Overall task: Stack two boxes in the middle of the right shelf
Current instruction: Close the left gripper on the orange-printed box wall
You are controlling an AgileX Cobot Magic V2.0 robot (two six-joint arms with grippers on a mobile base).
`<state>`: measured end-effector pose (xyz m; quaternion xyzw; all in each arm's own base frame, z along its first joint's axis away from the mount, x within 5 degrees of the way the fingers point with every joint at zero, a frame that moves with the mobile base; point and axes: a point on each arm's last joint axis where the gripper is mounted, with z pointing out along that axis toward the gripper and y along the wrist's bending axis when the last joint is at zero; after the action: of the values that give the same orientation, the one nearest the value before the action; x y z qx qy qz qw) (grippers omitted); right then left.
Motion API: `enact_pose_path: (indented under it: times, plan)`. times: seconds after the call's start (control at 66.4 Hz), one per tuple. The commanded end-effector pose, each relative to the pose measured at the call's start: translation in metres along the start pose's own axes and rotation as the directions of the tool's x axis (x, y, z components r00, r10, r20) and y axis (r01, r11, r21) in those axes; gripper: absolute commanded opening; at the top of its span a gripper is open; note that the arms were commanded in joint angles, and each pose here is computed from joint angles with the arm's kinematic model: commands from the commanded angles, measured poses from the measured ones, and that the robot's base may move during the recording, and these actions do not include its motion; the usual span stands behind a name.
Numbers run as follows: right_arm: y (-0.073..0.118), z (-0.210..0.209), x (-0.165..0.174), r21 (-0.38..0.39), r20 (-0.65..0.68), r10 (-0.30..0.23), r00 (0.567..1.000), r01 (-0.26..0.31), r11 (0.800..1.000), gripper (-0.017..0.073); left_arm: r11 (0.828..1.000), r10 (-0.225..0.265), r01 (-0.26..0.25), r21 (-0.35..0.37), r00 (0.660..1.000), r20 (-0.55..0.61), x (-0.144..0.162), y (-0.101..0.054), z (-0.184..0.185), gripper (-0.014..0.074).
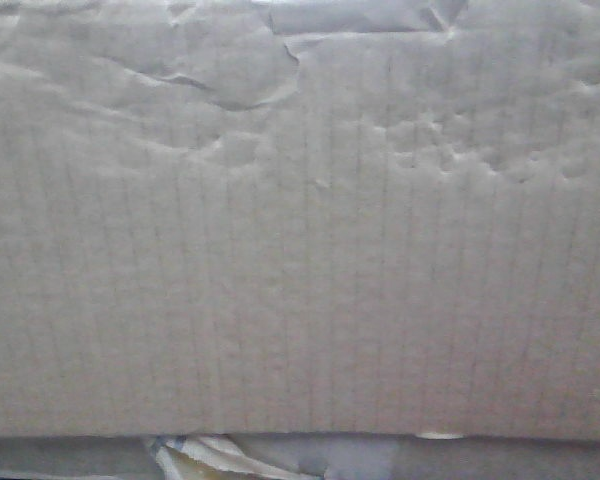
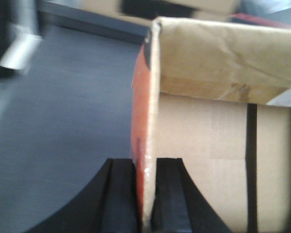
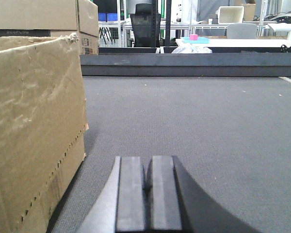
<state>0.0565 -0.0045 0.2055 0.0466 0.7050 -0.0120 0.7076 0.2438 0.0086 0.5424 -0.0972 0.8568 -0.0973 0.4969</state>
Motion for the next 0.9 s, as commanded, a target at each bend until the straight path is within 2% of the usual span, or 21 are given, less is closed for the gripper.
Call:
enact_pose_path:
  times: [0.0,0.256,0.376,0.497,0.542,0.662,0.813,0.888]
  plan:
    - [0.000,0.000,-0.002,-0.003,0.027,-0.010,1.000,0.010,1.000,-0.0162,0.998,-0.063,0.063,0.030,0.998,-0.002,0.004,-0.022,-0.002,-0.0111]
    - [0.000,0.000,-0.002,-0.003,0.027,-0.010,1.000,0.010,1.000,-0.0162,0.998,0.031,-0.029,0.048,0.999,-0.031,0.030,-0.090,0.013,-0.0111]
    - [0.000,0.000,-0.002,-0.003,0.027,-0.010,1.000,0.010,1.000,-0.0162,0.993,0.078,-0.069,0.091,0.993,-0.094,0.051,-0.124,0.030,-0.0111]
    - [0.000,0.000,-0.002,-0.003,0.027,-0.010,1.000,0.010,1.000,-0.0162,0.990,0.112,-0.095,0.100,0.978,-0.175,0.075,-0.146,0.051,-0.0111]
    - [0.000,0.000,-0.002,-0.003,0.027,-0.010,1.000,0.010,1.000,-0.0162,0.990,0.128,-0.111,0.091,0.971,-0.203,0.085,-0.151,0.059,-0.0111]
    - [0.000,0.000,-0.002,-0.003,0.027,-0.010,1.000,0.010,1.000,-0.0162,0.993,0.118,-0.111,0.041,0.953,-0.279,0.110,-0.154,0.077,-0.0111]
    - [0.000,0.000,-0.002,-0.003,0.027,-0.010,1.000,0.010,1.000,-0.0162,0.990,0.109,-0.135,-0.041,0.914,-0.391,0.145,-0.145,0.102,-0.0111]
    - [0.000,0.000,-0.002,-0.003,0.027,-0.010,1.000,0.010,1.000,-0.0162,0.986,0.114,-0.158,-0.060,0.881,-0.460,0.166,-0.140,0.111,-0.0111]
